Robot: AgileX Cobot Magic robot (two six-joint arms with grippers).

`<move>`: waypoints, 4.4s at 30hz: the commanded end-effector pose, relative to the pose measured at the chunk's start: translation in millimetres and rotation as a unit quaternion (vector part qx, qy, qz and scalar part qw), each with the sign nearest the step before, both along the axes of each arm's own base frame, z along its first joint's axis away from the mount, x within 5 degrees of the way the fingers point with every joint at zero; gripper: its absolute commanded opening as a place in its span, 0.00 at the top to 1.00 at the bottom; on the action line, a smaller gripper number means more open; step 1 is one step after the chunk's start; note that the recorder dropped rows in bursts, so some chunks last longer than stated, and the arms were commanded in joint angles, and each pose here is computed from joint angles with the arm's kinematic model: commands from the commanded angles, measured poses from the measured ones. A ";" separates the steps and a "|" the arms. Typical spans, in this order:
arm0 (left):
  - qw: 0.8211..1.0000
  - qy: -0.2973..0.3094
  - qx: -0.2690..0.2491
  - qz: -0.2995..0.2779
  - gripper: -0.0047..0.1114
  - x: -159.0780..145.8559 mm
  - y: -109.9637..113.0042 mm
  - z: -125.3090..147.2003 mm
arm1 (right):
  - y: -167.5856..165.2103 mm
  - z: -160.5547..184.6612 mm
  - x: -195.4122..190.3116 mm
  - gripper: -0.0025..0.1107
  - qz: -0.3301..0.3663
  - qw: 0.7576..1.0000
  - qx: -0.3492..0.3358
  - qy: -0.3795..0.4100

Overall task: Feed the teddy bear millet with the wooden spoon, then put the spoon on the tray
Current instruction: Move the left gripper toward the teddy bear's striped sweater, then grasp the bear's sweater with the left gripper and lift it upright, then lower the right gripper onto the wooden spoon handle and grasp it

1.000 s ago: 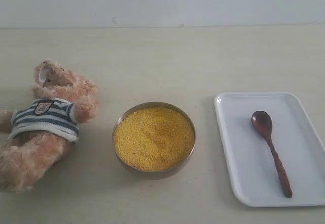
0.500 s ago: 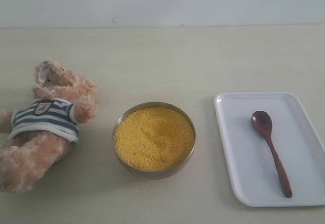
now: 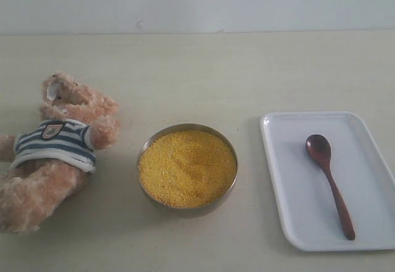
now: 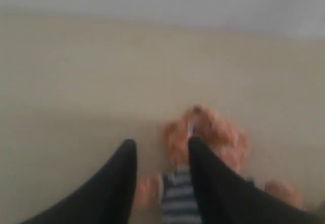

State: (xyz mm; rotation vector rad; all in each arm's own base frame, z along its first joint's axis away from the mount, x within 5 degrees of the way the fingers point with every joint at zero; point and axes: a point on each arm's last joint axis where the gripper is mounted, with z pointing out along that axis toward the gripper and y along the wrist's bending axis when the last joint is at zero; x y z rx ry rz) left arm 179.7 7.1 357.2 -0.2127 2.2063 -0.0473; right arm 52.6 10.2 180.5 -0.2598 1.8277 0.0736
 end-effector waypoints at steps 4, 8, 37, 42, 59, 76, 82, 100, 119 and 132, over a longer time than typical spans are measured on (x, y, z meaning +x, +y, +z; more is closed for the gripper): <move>0.969 0.215 -0.048 -0.116 0.23 16.1 -26.1 -64.5 | -0.5 1.1 -0.1 0.97 -0.004 1.000 0.000 -0.006; 0.959 0.235 -0.053 -0.148 0.10 20.5 -31.4 -88.4 | -0.5 1.1 -0.1 0.97 -0.004 1.000 0.000 -0.006; 0.915 0.379 -0.059 -0.125 0.07 73.3 -46.4 -183.9 | -0.4 1.1 -0.1 0.97 -0.003 1.000 0.002 -0.006; 0.908 0.395 -0.066 -0.125 0.07 76.4 -47.7 -195.6 | -0.4 1.1 -0.1 0.97 -0.003 1.000 0.000 -0.006; 0.895 0.422 -0.057 -0.131 0.61 78.8 -47.1 -211.8 | -0.4 1.1 -0.1 0.97 -0.003 1.000 0.002 -0.006; 0.854 0.343 0.075 -0.383 0.93 63.6 -59.0 -148.4 | -0.4 1.1 -0.1 0.97 -0.003 1.000 0.001 -0.006; 0.810 0.343 0.171 -0.443 0.93 45.2 -62.6 -149.5 | -0.2 3.7 0.5 0.97 -0.002 1.000 0.002 -0.021; 0.787 0.300 0.221 -0.491 0.93 30.7 -58.9 -155.3 | 4.3 110.8 9.0 0.97 0.001 0.965 0.218 -0.144; 0.791 0.298 0.213 -0.489 0.93 30.7 -60.0 -155.2 | 50.0 5.0 174.2 0.46 -0.007 0.852 -0.043 0.521; 0.792 0.296 0.214 -0.489 0.93 31.2 -60.1 -155.1 | 53.5 -48.1 192.5 0.58 -0.017 0.824 -0.055 0.564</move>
